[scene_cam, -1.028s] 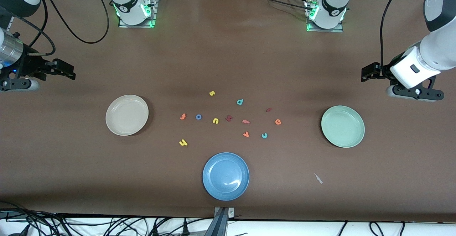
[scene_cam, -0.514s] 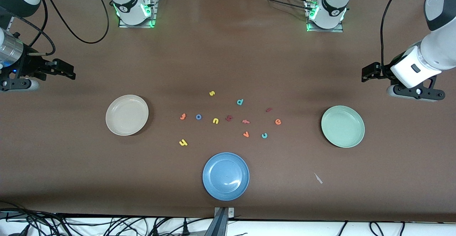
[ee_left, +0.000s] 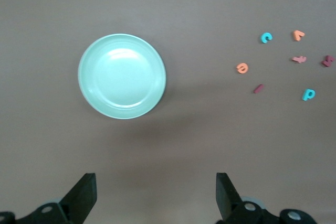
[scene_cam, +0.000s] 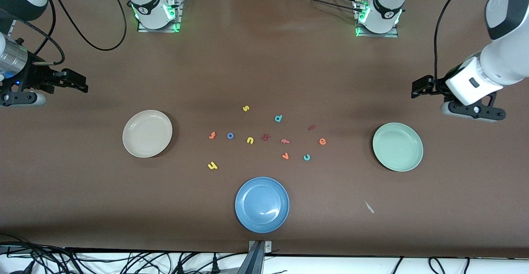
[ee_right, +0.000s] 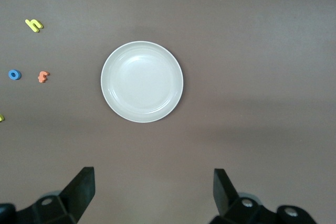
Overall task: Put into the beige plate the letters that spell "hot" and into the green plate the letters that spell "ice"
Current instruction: 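Lower the left gripper to pink i while the right gripper reaches orange f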
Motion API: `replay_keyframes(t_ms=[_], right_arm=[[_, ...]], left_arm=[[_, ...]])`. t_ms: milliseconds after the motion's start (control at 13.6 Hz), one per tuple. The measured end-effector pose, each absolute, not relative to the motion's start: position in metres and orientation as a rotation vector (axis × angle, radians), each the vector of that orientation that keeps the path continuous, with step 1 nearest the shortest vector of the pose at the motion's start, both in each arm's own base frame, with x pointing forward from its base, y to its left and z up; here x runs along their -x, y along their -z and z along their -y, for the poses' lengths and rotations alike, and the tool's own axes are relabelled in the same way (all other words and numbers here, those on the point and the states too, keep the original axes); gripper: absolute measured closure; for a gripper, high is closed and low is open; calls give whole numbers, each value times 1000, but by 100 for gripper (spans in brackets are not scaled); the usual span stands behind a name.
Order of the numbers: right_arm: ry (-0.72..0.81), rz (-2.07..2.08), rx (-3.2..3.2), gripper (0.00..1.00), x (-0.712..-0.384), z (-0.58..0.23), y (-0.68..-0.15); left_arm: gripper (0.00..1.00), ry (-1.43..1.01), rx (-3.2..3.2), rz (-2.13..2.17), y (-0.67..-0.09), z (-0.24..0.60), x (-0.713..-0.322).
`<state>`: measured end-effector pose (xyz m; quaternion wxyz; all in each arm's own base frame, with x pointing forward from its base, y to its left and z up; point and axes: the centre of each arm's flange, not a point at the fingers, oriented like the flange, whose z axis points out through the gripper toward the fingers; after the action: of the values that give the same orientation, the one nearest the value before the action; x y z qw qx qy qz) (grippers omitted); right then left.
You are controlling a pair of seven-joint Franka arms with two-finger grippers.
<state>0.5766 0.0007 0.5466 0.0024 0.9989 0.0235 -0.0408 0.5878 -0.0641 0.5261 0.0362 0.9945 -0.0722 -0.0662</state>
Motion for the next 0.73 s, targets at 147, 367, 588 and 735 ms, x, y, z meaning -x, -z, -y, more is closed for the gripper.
replay_keyframes(t_ms=[147, 367, 588, 735], right_arm=[[169, -90, -3132, 0, -579, -7, -535], [310, -148, -3128, 0, -585, -32, -499], [414, -80, -3207, 0, -590, -64, -470], [460, 29, -3254, 0, -594, -75, -455]], left_arm=[[0, 210, -3042, 268, -503, 84, -593], [0, 239, -3016, 399, -451, 133, -594], [0, 251, -2983, 542, -396, 175, -595], [0, 233, -2965, 605, -361, 199, -594]])
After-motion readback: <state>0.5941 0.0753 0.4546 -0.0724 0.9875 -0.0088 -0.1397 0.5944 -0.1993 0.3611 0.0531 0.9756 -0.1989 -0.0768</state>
